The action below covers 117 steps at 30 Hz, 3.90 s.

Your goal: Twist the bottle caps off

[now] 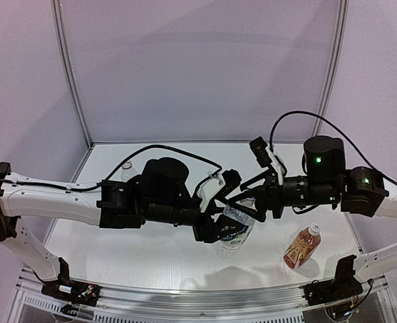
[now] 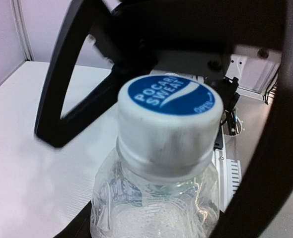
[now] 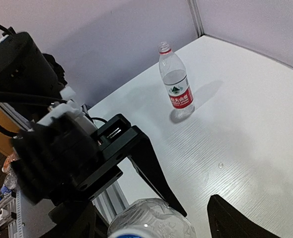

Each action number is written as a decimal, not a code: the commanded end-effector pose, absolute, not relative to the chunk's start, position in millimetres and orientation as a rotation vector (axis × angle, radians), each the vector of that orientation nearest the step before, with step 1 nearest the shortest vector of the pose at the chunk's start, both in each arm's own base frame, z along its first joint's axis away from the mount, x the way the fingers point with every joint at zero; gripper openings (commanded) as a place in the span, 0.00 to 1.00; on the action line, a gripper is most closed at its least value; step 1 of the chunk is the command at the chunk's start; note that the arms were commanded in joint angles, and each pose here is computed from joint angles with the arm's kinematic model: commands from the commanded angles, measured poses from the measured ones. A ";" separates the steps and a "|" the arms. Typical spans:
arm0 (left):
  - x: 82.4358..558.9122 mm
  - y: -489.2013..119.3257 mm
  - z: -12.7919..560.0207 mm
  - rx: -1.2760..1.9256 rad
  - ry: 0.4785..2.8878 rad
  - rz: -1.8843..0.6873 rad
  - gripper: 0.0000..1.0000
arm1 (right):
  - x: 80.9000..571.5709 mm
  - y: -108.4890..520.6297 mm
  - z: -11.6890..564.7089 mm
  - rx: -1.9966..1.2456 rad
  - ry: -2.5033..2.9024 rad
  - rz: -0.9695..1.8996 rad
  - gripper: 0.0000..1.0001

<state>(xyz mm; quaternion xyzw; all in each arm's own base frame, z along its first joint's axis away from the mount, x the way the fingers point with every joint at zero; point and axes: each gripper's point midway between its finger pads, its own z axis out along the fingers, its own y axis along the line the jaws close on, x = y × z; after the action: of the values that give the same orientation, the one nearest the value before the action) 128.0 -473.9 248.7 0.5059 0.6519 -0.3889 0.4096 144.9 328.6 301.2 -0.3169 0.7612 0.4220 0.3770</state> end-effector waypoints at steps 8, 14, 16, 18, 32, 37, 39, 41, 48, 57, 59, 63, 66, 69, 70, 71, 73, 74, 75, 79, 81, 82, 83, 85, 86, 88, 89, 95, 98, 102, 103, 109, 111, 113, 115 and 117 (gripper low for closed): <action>137.1 -431.5 275.3 1.092 1.594 -1.033 0.59 | 114.2 268.2 351.6 -0.773 1.594 1.151 0.90; 123.5 -407.6 315.8 1.037 1.494 -1.166 0.60 | 73.0 290.7 337.2 -1.058 1.421 1.306 0.95; 118.6 -399.6 329.5 1.017 1.456 -1.215 0.60 | 69.9 299.8 332.9 -1.112 1.394 1.318 0.96; 112.6 -390.8 343.3 0.994 1.411 -1.267 0.60 | 66.7 308.5 332.0 -1.160 1.351 1.332 0.97; 106.7 -379.9 363.8 0.907 1.355 -1.372 0.61 | 72.0 366.2 340.3 -1.320 1.275 1.397 0.95; 105.3 -381.0 367.5 0.898 1.337 -1.389 0.64 | 83.8 379.8 337.0 -1.283 1.309 1.392 0.91; 104.5 -381.3 368.5 0.896 1.330 -1.386 0.64 | 89.2 384.0 336.3 -1.256 1.326 1.387 0.87; 105.3 -381.1 368.6 0.889 1.329 -1.375 0.64 | 94.3 387.1 334.7 -1.232 1.346 1.382 0.83; 107.9 -382.5 367.9 0.881 1.317 -1.360 0.64 | 93.1 389.7 335.2 -1.221 1.320 1.415 0.75; 113.7 -385.2 364.7 0.863 1.305 -1.344 0.64 | 90.9 392.2 332.5 -1.218 1.301 1.449 0.61; 115.9 -386.7 362.9 0.861 1.311 -1.338 0.64 | 91.1 392.8 331.4 -1.217 1.306 1.452 0.56; 123.9 -386.4 354.9 0.842 1.347 -1.289 0.76 | 96.3 391.1 330.7 -1.185 1.328 1.425 0.48; 133.5 -381.7 348.7 0.820 1.386 -1.222 0.99 | 105.6 386.5 329.2 -1.132 1.365 1.374 0.45; 148.6 -370.6 338.2 0.804 1.459 -1.143 0.99 | 119.5 379.2 326.0 -1.055 1.419 1.297 0.42; 150.4 -363.9 337.2 0.800 1.462 -1.125 0.99 | 124.3 376.8 324.3 -1.030 1.436 1.270 0.41; 151.8 -358.8 334.5 0.799 1.467 -1.106 0.99 | 129.1 374.2 321.2 -1.010 1.457 1.240 0.40; 154.1 -342.3 336.2 0.781 1.467 -1.056 0.99 | 138.8 369.6 313.0 -0.975 1.503 1.175 0.39; 156.1 -336.1 335.2 0.778 1.473 -1.024 0.99 | 143.1 367.5 308.8 -0.959 1.522 1.146 0.39; 156.0 -329.7 335.0 0.780 1.475 -1.001 0.99 | 146.2 365.0 304.9 -0.946 1.534 1.124 0.38; 157.7 -310.1 337.4 0.785 1.426 -0.902 0.99 | 145.4 358.9 288.7 -0.946 1.542 1.104 0.34; 152.6 -307.3 340.8 0.830 1.411 -0.895 0.99 | 141.6 357.9 282.5 -0.961 1.529 1.116 0.32; 147.7 -308.0 343.1 0.861 1.402 -0.917 0.99 | 139.2 357.7 279.3 -0.972 1.523 1.125 0.30; 144.7 -308.3 345.8 0.877 1.396 -0.937 0.99 | 136.9 357.3 277.5 -0.978 1.514 1.135 0.28; 138.4 -309.4 351.3 0.903 1.374 -0.985 0.99 | 135.0 354.5 274.1 -0.969 1.497 1.146 0.22; 137.7 -309.0 354.2 0.902 1.369 -0.999 0.99 | 134.8 352.7 271.4 -0.962 1.497 1.146 0.19; 139.2 -307.4 359.6 0.877 1.370 -1.018 0.99 | 139.4 350.1 271.8 -0.917 1.511 1.143 0.13; 140.2 -307.5 361.3 0.866 1.376 -1.029 0.98 | 141.2 349.7 272.4 -0.881 1.519 1.164 0.09; 143.8 -319.1 368.4 0.848 1.393 -1.080 0.92 | 130.8 368.1 256.6 -0.887 1.544 1.314 0.01; 149.0 -329.6 372.6 0.843 1.415 -1.096 0.84 | 127.1 376.3 252.6 -0.925 1.559 1.315 0.01; 158.6 -342.3 377.3 0.833 1.438 -1.098 0.82 | 125.5 372.8 257.8 -0.923 1.550 1.307 0.01; 162.1 -343.2 380.2 0.820 1.446 -1.096 0.81 | 125.1 371.0 259.4 -0.919 1.547 1.307 0.01; 166.5 -355.9 388.9 0.857 1.441 -1.136 0.76 | 120.5 367.0 265.8 -0.925 1.531 1.320 0.01; 165.7 -360.9 391.0 0.884 1.439 -1.146 0.72 | 119.9 368.1 264.4 -0.934 1.538 1.319 0.00; 166.9 -365.1 391.9 0.897 1.445 -1.145 0.70 | 119.8 368.8 264.3 -0.938 1.539 1.318 0.00; 168.6 -369.5 390.1 0.912 1.450 -1.148 0.69 | 119.8 369.4 264.1 -0.939 1.540 1.318 0.00; 169.6 -372.9 388.8 0.921 1.453 -1.159 0.67 | 120.1 370.0 263.7 -0.941 1.542 1.316 0.00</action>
<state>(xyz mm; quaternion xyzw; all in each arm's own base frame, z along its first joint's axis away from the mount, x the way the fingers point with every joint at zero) 169.9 -366.8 392.4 0.3670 0.6010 -0.4746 0.5281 125.8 367.2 258.3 -0.3728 0.6252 0.5233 0.4431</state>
